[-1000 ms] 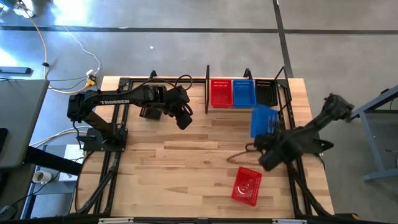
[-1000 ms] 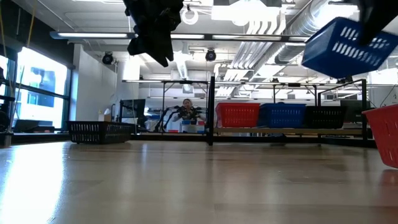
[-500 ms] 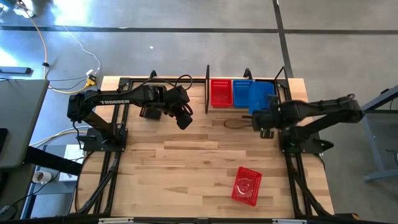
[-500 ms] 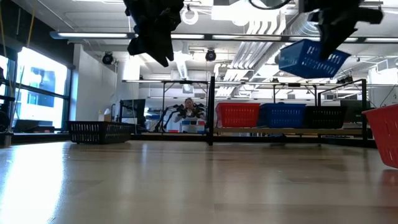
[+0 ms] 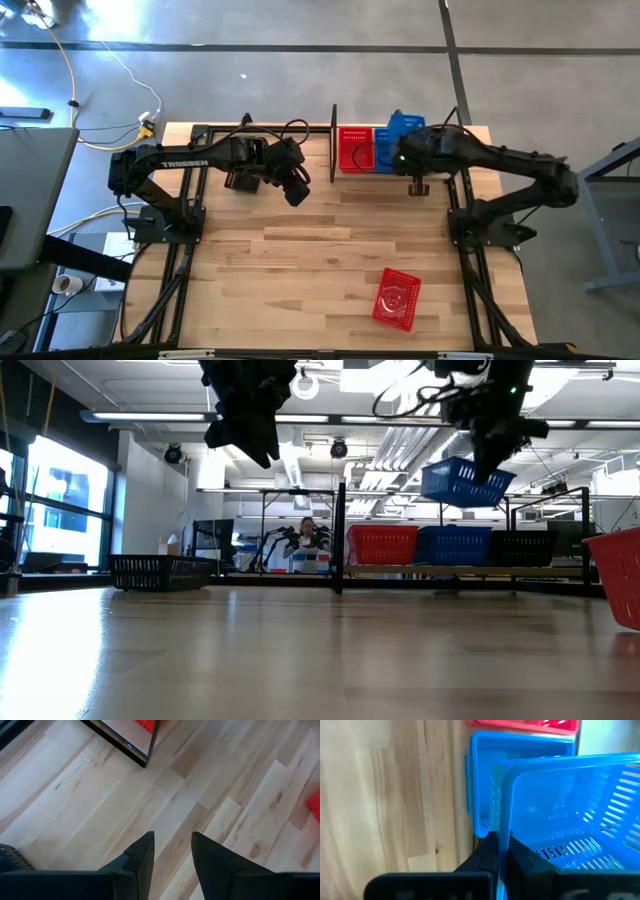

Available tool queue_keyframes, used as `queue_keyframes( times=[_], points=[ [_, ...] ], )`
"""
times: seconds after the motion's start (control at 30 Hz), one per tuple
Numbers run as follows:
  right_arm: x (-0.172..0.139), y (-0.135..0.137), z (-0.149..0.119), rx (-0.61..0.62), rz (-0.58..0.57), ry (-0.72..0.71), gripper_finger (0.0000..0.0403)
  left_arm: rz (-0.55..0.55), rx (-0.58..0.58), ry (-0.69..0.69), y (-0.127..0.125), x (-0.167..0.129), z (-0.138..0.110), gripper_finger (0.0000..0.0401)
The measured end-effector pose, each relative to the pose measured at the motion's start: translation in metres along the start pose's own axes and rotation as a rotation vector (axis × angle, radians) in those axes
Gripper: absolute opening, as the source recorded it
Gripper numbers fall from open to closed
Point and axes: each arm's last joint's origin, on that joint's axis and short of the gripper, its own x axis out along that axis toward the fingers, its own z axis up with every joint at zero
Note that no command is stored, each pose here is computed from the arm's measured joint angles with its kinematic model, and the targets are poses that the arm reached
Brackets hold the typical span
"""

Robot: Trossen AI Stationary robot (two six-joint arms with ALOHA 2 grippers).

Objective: Stack baskets on shelf by color
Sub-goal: Stack the blue bin on top of the blue bins on the shelf

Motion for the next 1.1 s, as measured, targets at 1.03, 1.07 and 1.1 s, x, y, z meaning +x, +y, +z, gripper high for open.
queue_keyframes(
  times=[1.03, 1.07, 1.1],
  points=[
    [0.051, -0.017, 0.037, -0.001, 0.066, 0.035, 0.0000, 0.054, -0.091, -0.026, 0.014, 0.001, 0.007, 0.0120],
    [0.051, -0.016, 0.037, 0.002, 0.075, 0.032, 0.0000, 0.056, -0.093, -0.026, 0.015, 0.001, 0.007, 0.0120],
    [0.051, -0.016, 0.037, 0.003, 0.076, 0.032, 0.0000, 0.059, -0.094, -0.027, 0.016, 0.001, 0.008, 0.0120]
  ],
)
